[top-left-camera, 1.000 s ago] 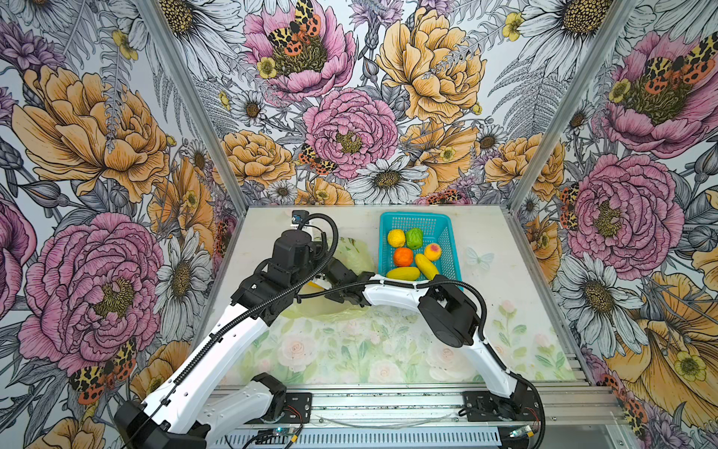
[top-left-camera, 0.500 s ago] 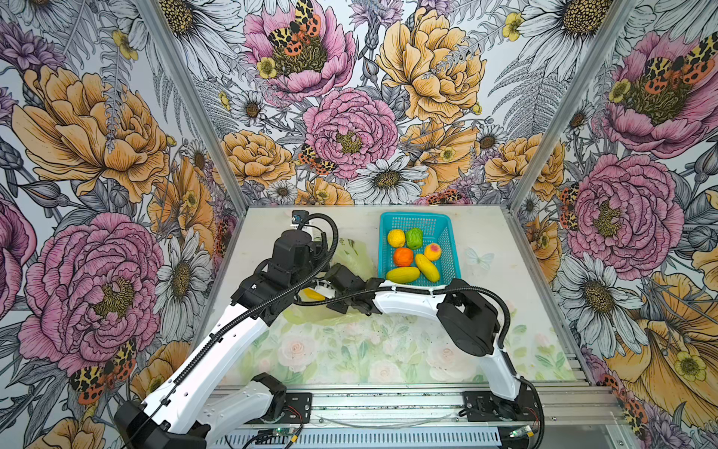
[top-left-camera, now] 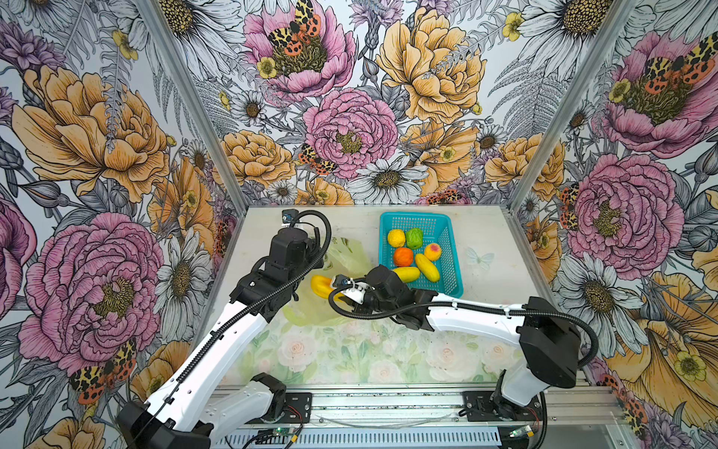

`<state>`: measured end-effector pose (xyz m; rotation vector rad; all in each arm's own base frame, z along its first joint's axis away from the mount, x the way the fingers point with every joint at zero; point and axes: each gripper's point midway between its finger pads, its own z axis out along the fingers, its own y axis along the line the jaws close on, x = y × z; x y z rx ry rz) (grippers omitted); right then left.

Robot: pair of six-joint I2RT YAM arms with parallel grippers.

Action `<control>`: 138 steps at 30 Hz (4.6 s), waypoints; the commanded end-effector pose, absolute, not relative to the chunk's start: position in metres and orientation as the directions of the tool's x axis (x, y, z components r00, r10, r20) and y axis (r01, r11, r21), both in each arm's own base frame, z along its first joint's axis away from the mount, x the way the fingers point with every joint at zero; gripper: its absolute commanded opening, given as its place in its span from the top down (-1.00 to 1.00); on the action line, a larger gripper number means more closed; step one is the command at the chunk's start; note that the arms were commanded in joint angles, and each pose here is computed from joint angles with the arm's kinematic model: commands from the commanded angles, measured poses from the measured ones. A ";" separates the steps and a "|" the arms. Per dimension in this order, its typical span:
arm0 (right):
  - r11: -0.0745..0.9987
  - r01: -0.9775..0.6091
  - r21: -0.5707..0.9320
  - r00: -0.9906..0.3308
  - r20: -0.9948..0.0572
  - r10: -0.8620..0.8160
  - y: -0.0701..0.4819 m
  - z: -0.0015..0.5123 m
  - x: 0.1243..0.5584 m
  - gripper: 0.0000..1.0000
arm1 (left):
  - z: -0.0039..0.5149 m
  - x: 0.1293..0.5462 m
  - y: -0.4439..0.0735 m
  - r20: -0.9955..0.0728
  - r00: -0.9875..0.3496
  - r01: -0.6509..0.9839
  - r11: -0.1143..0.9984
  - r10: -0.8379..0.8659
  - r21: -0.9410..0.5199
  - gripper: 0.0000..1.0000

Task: Untie the knot of the plastic bag and take out the fruit
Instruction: 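Lift the yellow bell pepper out of the bag over the teal basket, then lower the yellow pepper into the teal basket and open the right gripper, then move the open right gripper back down into the bag mouth, then close the right gripper around the pink fruit inside the bag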

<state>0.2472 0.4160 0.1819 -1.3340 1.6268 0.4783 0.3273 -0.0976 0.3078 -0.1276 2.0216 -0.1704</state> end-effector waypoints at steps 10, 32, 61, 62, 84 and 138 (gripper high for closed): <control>0.631 -0.762 -0.144 0.082 -0.989 -0.126 0.323 0.296 0.249 1.00 | 0.304 0.327 -0.082 -0.873 -0.440 -0.082 0.978 -0.209 -0.193 1.00; 0.969 -0.009 0.245 -0.628 -0.756 0.185 0.151 0.106 0.464 1.00 | 0.306 0.326 -0.085 -0.873 -0.439 -0.064 0.977 -0.211 -0.204 1.00; 0.969 0.032 0.244 -0.490 -0.841 0.228 0.137 0.146 0.463 -0.32 | 0.305 0.327 -0.087 -0.872 -0.445 -0.056 0.978 -0.206 -0.202 1.00; 0.973 0.033 0.228 -0.493 -0.843 0.214 0.137 0.146 0.467 -0.29 | 0.305 0.327 -0.087 -0.871 -0.446 -0.055 0.978 -0.206 -0.203 1.00; 0.989 0.099 0.112 -0.610 -0.778 0.149 0.136 0.087 0.500 0.22 | 0.306 0.327 -0.087 -0.873 -0.443 -0.052 0.978 -0.204 -0.202 1.00; 0.616 -0.569 -0.545 -0.087 -0.705 -0.704 0.464 0.095 0.325 0.52 | 0.308 0.324 -0.090 -0.874 -0.440 -0.033 0.976 -0.206 -0.214 1.00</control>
